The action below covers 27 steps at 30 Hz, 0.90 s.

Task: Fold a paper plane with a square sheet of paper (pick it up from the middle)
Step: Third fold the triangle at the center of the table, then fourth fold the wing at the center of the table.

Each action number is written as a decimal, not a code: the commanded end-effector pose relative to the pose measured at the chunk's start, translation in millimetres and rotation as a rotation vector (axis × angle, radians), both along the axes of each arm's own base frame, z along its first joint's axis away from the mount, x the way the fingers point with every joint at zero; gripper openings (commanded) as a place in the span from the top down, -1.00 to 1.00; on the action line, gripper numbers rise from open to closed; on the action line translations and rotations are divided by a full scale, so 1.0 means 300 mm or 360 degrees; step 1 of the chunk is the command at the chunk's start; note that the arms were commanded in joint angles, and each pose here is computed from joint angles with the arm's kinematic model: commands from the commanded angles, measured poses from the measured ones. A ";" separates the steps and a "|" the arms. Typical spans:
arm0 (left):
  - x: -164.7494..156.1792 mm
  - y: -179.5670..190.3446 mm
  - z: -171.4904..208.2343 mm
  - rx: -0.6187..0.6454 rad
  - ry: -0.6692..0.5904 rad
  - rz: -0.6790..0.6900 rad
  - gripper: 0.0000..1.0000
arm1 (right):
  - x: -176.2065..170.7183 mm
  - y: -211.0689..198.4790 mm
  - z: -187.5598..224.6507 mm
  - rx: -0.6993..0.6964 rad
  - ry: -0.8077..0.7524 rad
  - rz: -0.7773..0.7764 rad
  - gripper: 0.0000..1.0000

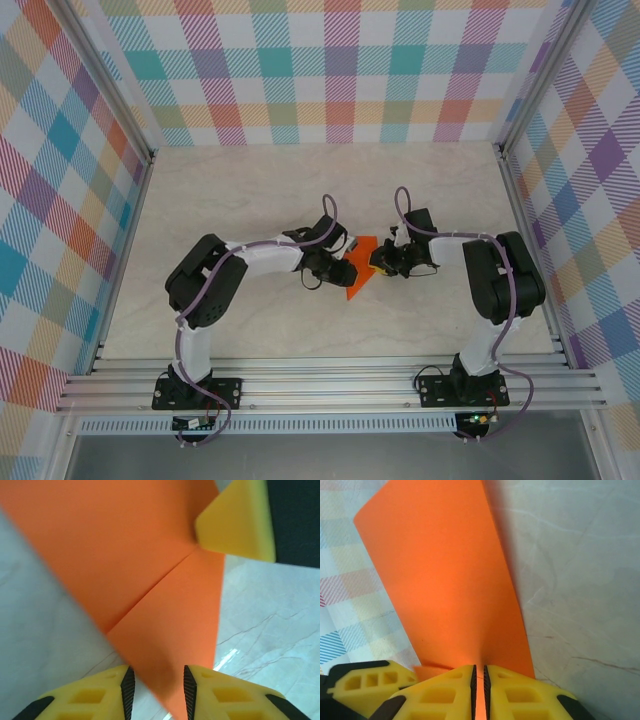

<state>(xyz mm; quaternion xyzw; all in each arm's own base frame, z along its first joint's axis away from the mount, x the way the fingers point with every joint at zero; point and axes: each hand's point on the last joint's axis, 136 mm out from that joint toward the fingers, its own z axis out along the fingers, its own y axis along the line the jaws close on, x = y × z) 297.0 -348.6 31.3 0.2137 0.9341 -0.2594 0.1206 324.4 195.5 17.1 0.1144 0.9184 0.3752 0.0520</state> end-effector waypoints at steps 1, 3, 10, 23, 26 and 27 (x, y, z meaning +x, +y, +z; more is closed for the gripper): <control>0.050 0.107 0.098 0.0052 -0.0067 0.0235 0.22 | -0.036 -0.004 0.002 -0.0014 0.0044 0.0044 0.68; 0.064 0.128 0.142 0.0055 -0.0110 0.0321 0.16 | -0.030 0.007 0.036 0.0022 0.0014 0.0061 0.65; 0.040 0.040 0.248 -0.0230 -0.0052 0.0277 0.43 | -0.002 0.006 0.185 0.0020 -0.0147 0.0079 0.50; 0.030 -0.061 0.128 -0.0203 0.0092 0.0194 0.80 | -0.063 -0.062 0.170 -0.0107 -0.0131 0.0012 0.27; 0.039 -0.050 0.096 -0.0154 0.0090 0.0216 0.82 | -0.071 -0.064 0.156 -0.0107 -0.0120 0.0013 0.19; 0.044 -0.046 0.084 -0.0136 0.0086 0.0220 0.83 | -0.075 -0.060 0.151 -0.0095 -0.0109 0.0021 0.17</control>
